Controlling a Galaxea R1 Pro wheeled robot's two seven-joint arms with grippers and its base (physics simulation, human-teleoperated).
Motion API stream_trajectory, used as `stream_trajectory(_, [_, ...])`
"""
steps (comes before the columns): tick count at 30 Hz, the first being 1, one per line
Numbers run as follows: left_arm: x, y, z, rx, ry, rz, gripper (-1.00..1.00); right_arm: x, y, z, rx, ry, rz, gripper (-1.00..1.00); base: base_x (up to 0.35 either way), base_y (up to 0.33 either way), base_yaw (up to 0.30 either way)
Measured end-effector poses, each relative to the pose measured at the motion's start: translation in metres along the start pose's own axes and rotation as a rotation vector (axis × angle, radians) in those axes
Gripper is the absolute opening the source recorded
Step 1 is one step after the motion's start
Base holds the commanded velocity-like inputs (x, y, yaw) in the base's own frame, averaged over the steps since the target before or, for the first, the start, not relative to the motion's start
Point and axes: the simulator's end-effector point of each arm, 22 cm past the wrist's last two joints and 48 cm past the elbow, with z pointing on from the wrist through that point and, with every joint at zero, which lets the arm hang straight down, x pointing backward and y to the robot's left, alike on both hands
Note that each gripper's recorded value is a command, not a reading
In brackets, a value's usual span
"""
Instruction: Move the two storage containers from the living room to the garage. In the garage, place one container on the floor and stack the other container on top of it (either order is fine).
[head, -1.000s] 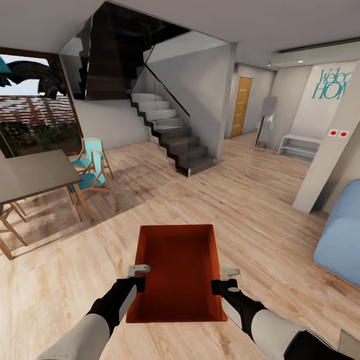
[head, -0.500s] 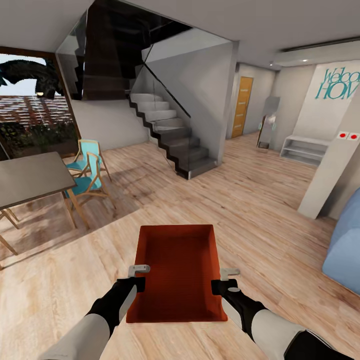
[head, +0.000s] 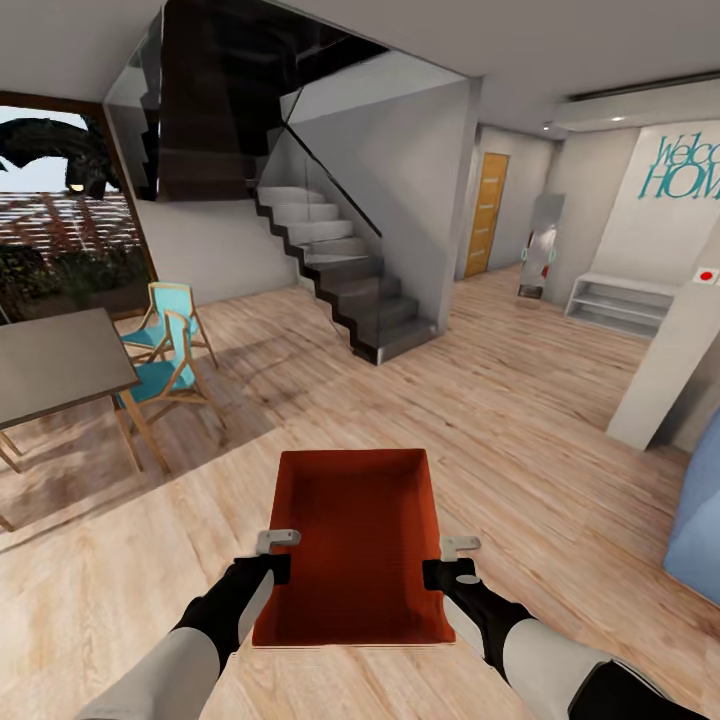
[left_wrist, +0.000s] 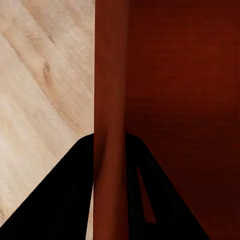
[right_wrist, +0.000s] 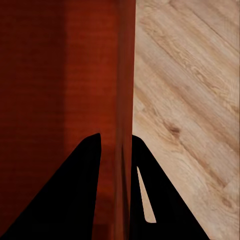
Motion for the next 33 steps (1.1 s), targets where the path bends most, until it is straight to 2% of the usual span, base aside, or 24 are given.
stream_trajectory(22, [-0.0006, -0.0001, -0.0001, 0.000, -0.002, -0.001, -1.00, -0.0007, -0.0001, 0.0000, 0.000, -0.002, 0.000, -1.00, 0.323, 0.000, -0.003])
stream_trajectory(33, [-0.0009, -0.0002, -0.0002, 0.000, -0.002, -0.001, -1.00, -0.0010, -0.0002, 0.0000, 0.000, -0.003, 0.000, -1.00, 0.323, 0.000, -0.175])
